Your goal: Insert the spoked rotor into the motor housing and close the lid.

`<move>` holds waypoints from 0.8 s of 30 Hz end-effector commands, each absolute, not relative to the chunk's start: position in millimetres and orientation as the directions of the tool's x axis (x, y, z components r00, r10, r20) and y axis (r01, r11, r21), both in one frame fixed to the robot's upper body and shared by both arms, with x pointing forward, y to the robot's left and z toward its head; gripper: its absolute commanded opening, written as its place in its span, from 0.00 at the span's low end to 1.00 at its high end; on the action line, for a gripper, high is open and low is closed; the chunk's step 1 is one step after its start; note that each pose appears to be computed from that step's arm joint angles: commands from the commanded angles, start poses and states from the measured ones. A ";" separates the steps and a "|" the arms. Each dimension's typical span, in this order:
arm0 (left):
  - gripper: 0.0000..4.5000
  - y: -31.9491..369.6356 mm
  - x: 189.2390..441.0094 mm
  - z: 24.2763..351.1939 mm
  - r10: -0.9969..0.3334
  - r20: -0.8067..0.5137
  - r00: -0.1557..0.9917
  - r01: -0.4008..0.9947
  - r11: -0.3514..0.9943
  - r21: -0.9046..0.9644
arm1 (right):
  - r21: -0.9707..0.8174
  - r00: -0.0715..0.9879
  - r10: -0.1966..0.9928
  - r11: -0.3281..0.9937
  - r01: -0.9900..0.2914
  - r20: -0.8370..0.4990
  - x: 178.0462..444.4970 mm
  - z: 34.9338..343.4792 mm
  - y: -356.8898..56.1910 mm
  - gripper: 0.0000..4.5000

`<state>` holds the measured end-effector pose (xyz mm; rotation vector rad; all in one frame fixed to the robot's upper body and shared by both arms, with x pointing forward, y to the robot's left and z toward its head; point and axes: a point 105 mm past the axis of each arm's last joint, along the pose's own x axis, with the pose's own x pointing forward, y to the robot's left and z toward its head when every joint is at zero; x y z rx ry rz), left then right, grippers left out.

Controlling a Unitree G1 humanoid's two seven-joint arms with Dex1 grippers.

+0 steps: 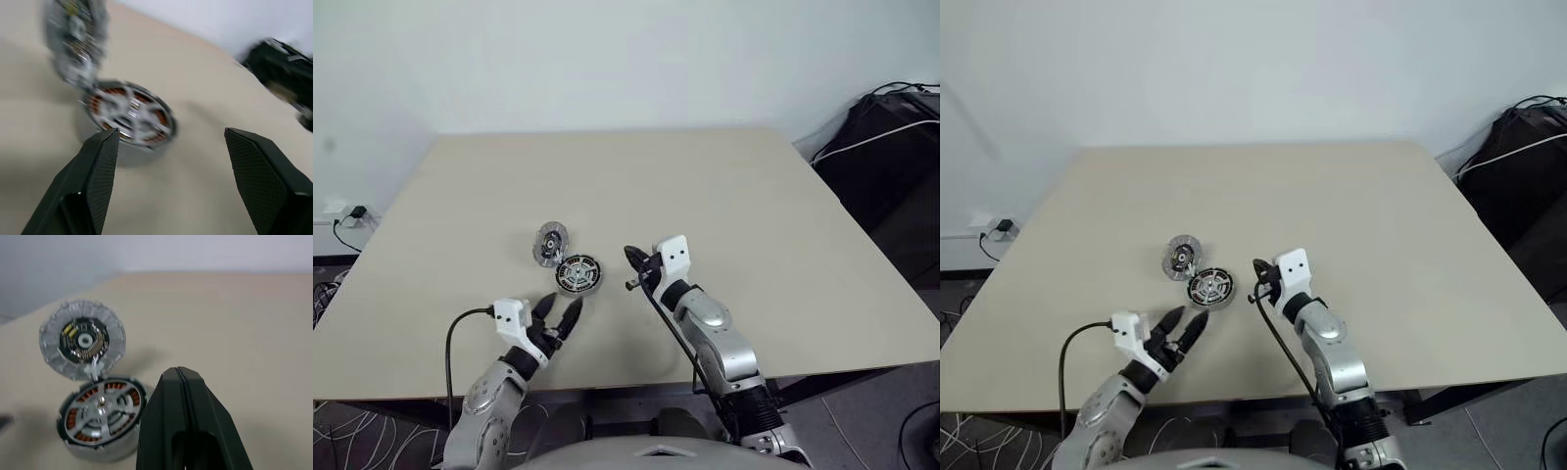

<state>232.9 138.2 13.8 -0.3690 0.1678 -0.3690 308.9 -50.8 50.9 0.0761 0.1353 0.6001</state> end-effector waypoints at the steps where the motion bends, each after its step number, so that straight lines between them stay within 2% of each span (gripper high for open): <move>1: 0.80 143.9 238.4 27.5 -0.336 -0.039 0.941 0.314 0.910 -0.270 | 0.018 0.790 0.604 0.796 -0.605 -0.107 309.8 62.9 -45.5 0.00; 6: 0.80 151.7 239.6 22.3 -0.290 -0.054 0.955 0.282 0.951 -0.125 | -0.116 0.724 0.646 0.721 -0.683 -0.244 308.6 48.6 -42.4 0.00; 7: 0.76 152.5 239.0 20.5 -0.294 -0.060 0.954 0.288 0.952 -0.101 | -0.147 0.708 0.654 0.698 -0.700 -0.268 308.8 46.6 -40.9 0.00; 10: 0.61 155.2 238.0 16.6 -0.289 -0.069 0.955 0.283 0.955 -0.090 | -0.207 0.680 0.664 0.651 -0.730 -0.309 311.2 43.9 -37.8 0.00; 18: 0.01 153.6 234.1 13.3 -0.320 -0.082 0.944 0.315 0.947 -0.068 | -0.264 0.570 0.732 0.505 -0.822 -0.373 309.6 43.1 -22.3 0.00; 23: 0.01 151.5 233.7 13.8 -0.325 -0.080 0.942 0.320 0.945 -0.068 | -0.335 0.508 0.761 0.394 -0.856 -0.404 311.1 47.2 -13.0 0.00; 24: 0.00 150.6 233.7 13.7 -0.329 -0.083 0.941 0.325 0.944 -0.065 | -0.350 0.486 0.770 0.358 -0.866 -0.414 310.5 48.3 -10.6 0.04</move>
